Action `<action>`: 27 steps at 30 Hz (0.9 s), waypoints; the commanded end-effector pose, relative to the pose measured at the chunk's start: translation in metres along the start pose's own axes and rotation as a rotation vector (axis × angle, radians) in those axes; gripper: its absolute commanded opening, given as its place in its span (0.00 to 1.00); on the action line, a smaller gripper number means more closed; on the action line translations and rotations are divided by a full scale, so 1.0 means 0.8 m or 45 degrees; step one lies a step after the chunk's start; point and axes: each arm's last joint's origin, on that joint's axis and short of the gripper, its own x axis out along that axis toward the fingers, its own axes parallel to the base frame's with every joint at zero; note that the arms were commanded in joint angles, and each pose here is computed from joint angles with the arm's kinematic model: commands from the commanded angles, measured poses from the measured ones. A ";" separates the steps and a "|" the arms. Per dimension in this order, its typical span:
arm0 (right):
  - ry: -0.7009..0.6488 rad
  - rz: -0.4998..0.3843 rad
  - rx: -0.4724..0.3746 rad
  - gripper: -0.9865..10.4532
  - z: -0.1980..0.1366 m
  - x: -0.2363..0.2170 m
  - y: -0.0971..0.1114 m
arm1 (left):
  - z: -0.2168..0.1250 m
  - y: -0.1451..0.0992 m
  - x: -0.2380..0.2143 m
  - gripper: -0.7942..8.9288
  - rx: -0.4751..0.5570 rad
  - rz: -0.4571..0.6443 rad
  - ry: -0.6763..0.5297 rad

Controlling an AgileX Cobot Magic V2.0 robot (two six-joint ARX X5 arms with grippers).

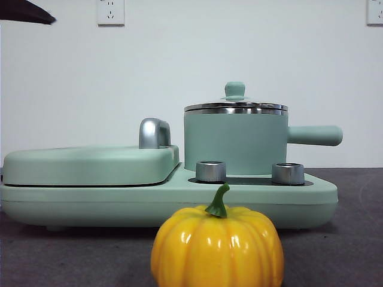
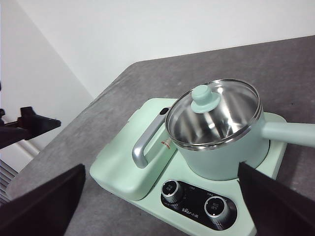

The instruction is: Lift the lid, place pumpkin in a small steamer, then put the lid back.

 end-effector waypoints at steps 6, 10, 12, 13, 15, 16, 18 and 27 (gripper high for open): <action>-0.017 0.004 -0.021 0.52 0.005 -0.002 0.003 | 0.049 -0.006 0.036 0.56 0.111 -0.036 0.044; -0.017 0.005 -0.021 0.52 0.005 -0.002 0.003 | 0.080 -0.011 0.068 0.56 0.176 -0.015 0.078; -0.017 0.005 -0.021 0.52 0.005 -0.002 0.003 | 0.096 -0.015 0.087 0.56 0.229 0.000 0.098; -0.016 0.005 -0.021 0.52 0.005 -0.002 0.003 | 0.103 -0.017 0.097 0.56 0.254 0.010 0.110; -0.017 0.005 -0.021 0.52 0.005 -0.002 0.003 | 0.118 -0.021 0.120 0.56 0.315 0.040 0.148; -0.017 0.005 -0.021 0.52 0.005 -0.002 0.003 | 0.123 -0.023 0.130 0.56 0.338 0.050 0.166; -0.017 0.004 -0.021 0.52 0.005 -0.002 0.003 | 0.135 -0.026 0.155 0.56 0.391 0.071 0.200; -0.017 0.004 -0.022 0.52 0.005 -0.002 0.003 | 0.140 -0.028 0.254 0.56 0.544 0.082 0.257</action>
